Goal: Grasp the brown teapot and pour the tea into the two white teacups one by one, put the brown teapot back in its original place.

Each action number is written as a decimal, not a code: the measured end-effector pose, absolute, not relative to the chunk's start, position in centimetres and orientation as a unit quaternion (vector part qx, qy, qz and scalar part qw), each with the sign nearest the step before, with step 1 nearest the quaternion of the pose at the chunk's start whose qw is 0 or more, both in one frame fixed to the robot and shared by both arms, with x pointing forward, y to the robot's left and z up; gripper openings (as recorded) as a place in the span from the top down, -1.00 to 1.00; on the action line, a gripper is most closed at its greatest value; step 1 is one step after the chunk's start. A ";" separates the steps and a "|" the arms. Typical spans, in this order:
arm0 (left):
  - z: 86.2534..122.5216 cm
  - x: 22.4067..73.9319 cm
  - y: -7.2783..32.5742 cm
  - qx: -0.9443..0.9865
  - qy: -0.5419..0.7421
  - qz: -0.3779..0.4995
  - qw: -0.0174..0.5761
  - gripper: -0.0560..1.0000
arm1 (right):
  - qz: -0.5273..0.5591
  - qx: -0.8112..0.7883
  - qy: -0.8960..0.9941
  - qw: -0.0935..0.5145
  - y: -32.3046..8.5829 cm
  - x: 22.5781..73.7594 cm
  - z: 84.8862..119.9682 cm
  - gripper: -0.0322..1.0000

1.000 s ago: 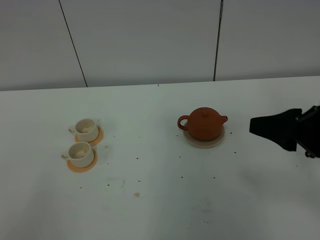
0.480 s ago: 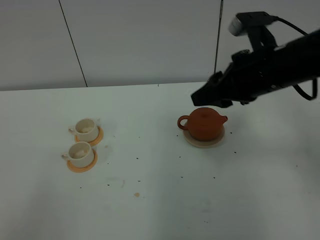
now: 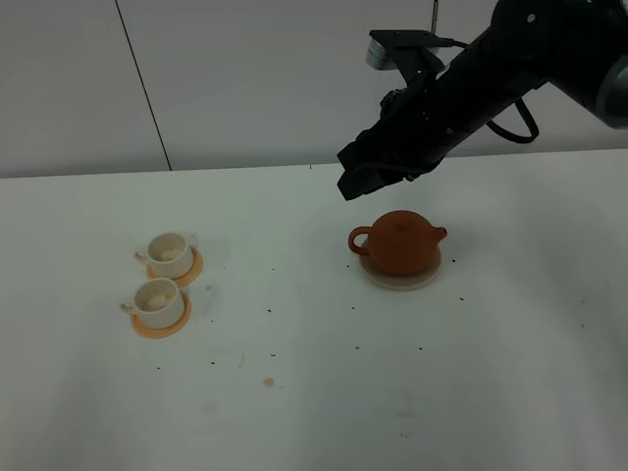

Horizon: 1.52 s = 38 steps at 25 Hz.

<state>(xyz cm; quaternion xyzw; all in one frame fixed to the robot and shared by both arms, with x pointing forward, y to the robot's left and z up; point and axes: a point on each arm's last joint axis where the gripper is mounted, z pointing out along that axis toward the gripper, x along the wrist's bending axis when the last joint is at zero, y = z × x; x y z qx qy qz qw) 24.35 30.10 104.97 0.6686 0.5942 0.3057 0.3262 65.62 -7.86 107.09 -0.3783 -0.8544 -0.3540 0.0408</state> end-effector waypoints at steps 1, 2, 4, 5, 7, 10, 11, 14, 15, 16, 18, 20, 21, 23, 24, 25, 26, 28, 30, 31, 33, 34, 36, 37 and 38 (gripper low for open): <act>105.0 24.4 30.1 0.669 0.594 0.306 0.326 0.19 | -0.356 -0.377 -0.855 0.037 -7.7 66.0 107.2 0.50; 105.0 24.4 30.1 0.669 0.594 0.306 0.326 0.19 | -0.359 -0.376 -0.854 0.030 -7.7 66.3 107.4 0.53; 105.0 24.4 30.1 0.669 0.594 0.306 0.326 0.19 | -0.363 -0.381 -0.851 0.013 -7.6 67.0 107.5 0.59; 105.0 24.4 30.1 0.669 0.594 0.306 0.326 0.19 | -0.365 -0.385 -0.848 0.000 -7.6 67.3 107.6 0.63; 105.0 24.4 30.1 0.669 0.594 0.306 0.326 0.19 | -0.358 -0.394 -0.846 -0.026 -7.8 68.0 107.2 0.71; 105.0 24.4 30.1 0.669 0.594 0.306 0.326 0.19 | -0.335 -0.419 -0.842 -0.056 -8.2 68.9 106.1 0.82; 104.9 24.4 30.1 0.669 0.594 0.305 0.326 0.19 | -0.325 -0.431 -0.840 -0.061 -8.4 69.3 105.4 0.85; 104.9 24.4 30.1 0.669 0.594 0.305 0.326 0.19 | -0.304 -0.458 -0.833 -0.065 -8.2 69.8 103.7 0.92; 104.9 24.4 30.1 0.669 0.594 0.305 0.326 0.19 | -0.300 -0.460 -0.833 -0.065 -7.9 69.9 103.2 0.93; 104.9 24.4 30.1 0.669 0.594 0.305 0.326 0.19 | -0.299 -0.460 -0.833 -0.064 -7.5 69.9 102.9 0.94; 104.9 24.4 30.1 0.669 0.594 0.305 0.326 0.19 | -0.306 -0.453 -0.835 -0.068 -6.4 69.7 102.5 0.94; 104.9 24.4 30.1 0.669 0.594 0.305 0.326 0.19 | -0.316 -0.441 -0.837 -0.074 -5.1 69.5 102.1 0.94; 104.9 24.4 30.1 0.669 0.594 0.305 0.326 0.19 | -0.320 -0.435 -0.838 -0.077 -4.4 69.4 101.8 0.94; 104.9 24.4 30.1 0.669 0.594 0.305 0.326 0.19 | -0.327 -0.424 -0.840 -0.084 -3.3 69.4 101.0 0.94; 104.9 24.4 30.1 0.669 0.594 0.305 0.326 0.19 | -0.328 -0.421 -0.841 -0.087 -2.9 69.4 100.5 0.94; 104.9 24.4 30.1 0.669 0.594 0.305 0.326 0.19 | -0.330 -0.418 -0.841 -0.091 -2.6 69.5 100.1 0.94; 104.9 24.4 30.1 0.669 0.594 0.305 0.326 0.19 | -0.333 -0.415 -0.841 -0.097 -2.4 69.7 99.6 0.94; 104.9 24.4 30.1 0.669 0.594 0.305 0.326 0.19 | -0.338 -0.413 -0.839 -0.106 -2.2 70.0 99.1 0.94; 104.9 24.4 30.1 0.669 0.594 0.305 0.326 0.19 | -0.340 -0.413 -0.837 -0.114 -2.2 70.3 98.6 0.94; 104.9 24.4 30.1 0.669 0.594 0.305 0.326 0.19 | -0.337 -0.411 -0.839 -0.119 -2.2 70.4 98.4 0.94; 104.9 24.4 30.1 0.669 0.594 0.305 0.326 0.19 | -0.325 -0.406 -0.844 -0.127 -2.3 70.7 97.6 0.94; 104.9 24.4 30.1 0.669 0.594 0.305 0.326 0.19 | -0.319 -0.405 -0.847 -0.129 -2.3 70.7 97.2 0.94; 104.9 24.4 30.1 0.669 0.594 0.305 0.326 0.19 | -0.302 -0.402 -0.855 -0.128 -2.4 70.8 96.2 0.94; 104.9 24.4 30.1 0.669 0.594 0.305 0.326 0.19 | -0.294 -0.402 -0.858 -0.124 -2.4 70.8 95.7 0.94; 104.9 24.4 30.1 0.669 0.594 0.305 0.326 0.19 | -0.288 -0.401 -0.861 -0.125 -2.5 70.8 95.5 0.94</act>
